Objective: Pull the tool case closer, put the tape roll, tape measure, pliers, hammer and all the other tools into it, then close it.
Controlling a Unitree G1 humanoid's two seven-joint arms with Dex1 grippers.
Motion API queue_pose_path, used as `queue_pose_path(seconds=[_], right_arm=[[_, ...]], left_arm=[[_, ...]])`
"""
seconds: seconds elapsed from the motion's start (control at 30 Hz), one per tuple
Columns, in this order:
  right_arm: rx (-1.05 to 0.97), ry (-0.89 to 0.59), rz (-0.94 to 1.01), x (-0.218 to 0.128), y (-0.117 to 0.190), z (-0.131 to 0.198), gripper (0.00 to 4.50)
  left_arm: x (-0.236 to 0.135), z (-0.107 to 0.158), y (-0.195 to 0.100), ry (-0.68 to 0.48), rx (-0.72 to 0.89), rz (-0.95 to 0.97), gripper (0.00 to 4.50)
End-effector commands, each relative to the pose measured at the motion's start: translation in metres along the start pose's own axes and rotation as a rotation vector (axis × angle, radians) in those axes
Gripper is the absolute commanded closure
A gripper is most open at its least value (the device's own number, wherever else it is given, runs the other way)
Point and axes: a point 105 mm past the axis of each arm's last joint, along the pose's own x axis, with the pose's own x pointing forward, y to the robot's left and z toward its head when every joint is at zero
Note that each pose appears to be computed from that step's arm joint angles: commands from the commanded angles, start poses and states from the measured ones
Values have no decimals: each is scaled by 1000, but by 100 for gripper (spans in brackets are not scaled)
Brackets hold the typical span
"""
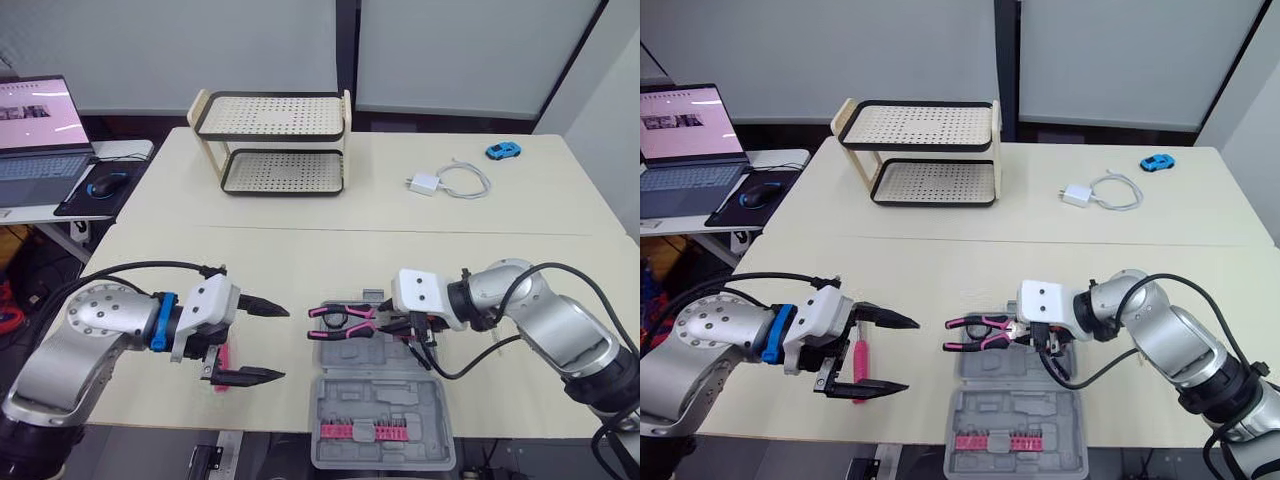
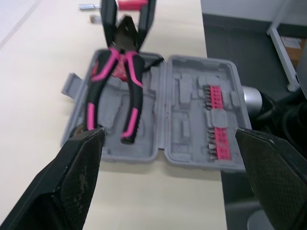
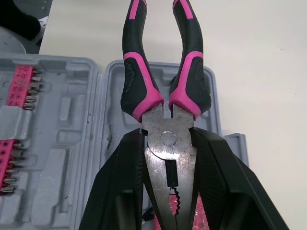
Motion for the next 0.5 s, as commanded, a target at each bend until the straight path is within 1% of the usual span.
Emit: queue_pose_path(seconds=[0.03,0.07,0.13,0.27,0.5], right_arm=[[-46,40,16,-3,7,5,330],[-36,56,29,-2,10,2,330],[-26,93,41,0,12,-3,330],[-8,141,36,3,12,-9,330],[30,167,18,7,10,-11,330]], left_arm=[[-8,15,5,-112,53,81,0],[-10,13,5,-121,55,94,0],[-14,5,3,-91,57,97,0],[-15,-3,-7,-70,-15,54,0],[-15,-9,-13,-46,23,28,0]])
